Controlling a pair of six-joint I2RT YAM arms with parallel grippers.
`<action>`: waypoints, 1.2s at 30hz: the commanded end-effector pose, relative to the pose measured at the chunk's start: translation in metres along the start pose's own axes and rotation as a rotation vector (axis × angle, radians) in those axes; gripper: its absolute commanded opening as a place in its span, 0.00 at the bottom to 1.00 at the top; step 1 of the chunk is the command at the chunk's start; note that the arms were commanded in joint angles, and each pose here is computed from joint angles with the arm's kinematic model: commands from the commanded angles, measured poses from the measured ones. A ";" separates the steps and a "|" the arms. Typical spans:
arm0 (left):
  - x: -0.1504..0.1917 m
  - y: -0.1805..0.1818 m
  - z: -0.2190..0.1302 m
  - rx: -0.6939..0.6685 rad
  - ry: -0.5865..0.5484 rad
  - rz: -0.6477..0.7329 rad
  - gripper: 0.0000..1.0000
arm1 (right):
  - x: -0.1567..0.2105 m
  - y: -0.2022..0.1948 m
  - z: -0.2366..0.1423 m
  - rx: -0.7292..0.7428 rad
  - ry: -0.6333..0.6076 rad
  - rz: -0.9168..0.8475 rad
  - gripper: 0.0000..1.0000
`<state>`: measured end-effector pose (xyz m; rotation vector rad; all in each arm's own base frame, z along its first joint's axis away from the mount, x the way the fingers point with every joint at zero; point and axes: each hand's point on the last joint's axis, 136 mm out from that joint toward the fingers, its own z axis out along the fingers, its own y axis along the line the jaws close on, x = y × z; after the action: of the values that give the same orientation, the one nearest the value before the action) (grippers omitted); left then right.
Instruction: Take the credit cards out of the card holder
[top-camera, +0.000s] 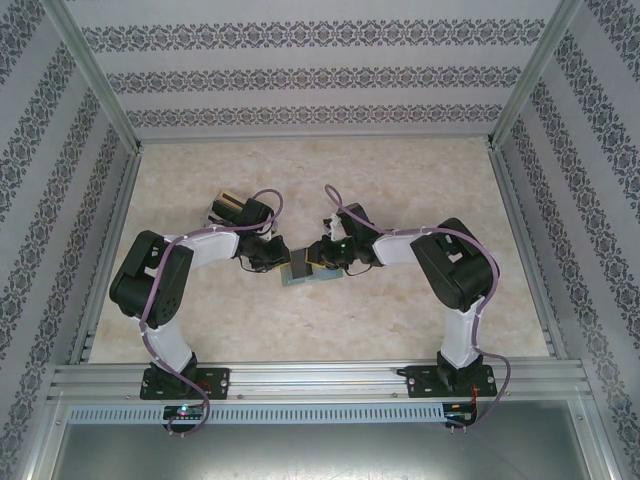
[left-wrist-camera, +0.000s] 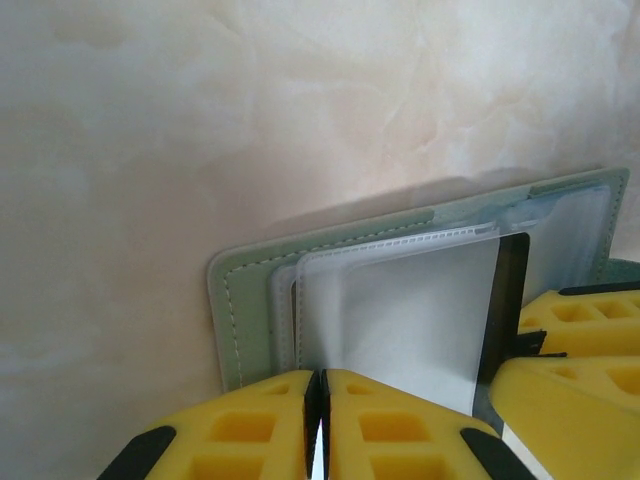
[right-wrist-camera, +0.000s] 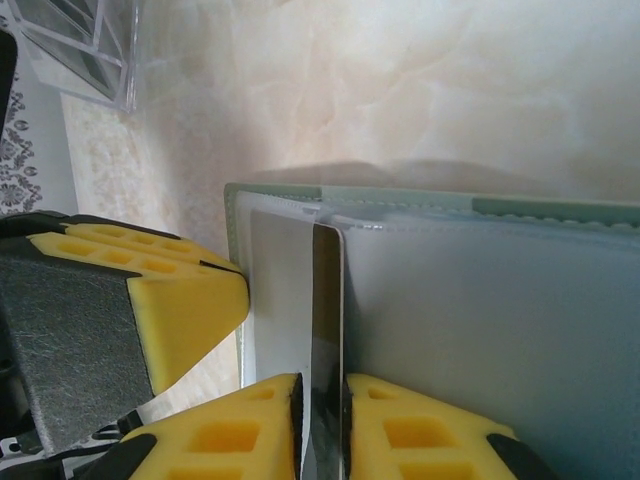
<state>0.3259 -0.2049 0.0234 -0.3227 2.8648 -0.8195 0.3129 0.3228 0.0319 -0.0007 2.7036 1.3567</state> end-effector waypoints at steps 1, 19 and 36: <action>0.021 0.034 0.013 -0.124 0.071 -0.032 0.14 | 0.005 0.001 0.005 -0.006 0.030 -0.016 0.17; 0.015 0.022 0.004 -0.098 0.049 -0.022 0.16 | -0.017 -0.015 -0.066 0.069 -0.188 -0.061 0.00; -0.013 -0.107 -0.113 0.451 -0.252 0.067 0.74 | -0.028 0.084 -0.132 -0.265 -0.305 -0.177 0.00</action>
<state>0.3346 -0.2219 0.1515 -0.2719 2.4811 -1.1287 0.3224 0.2608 0.1517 -0.0188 2.2985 1.3907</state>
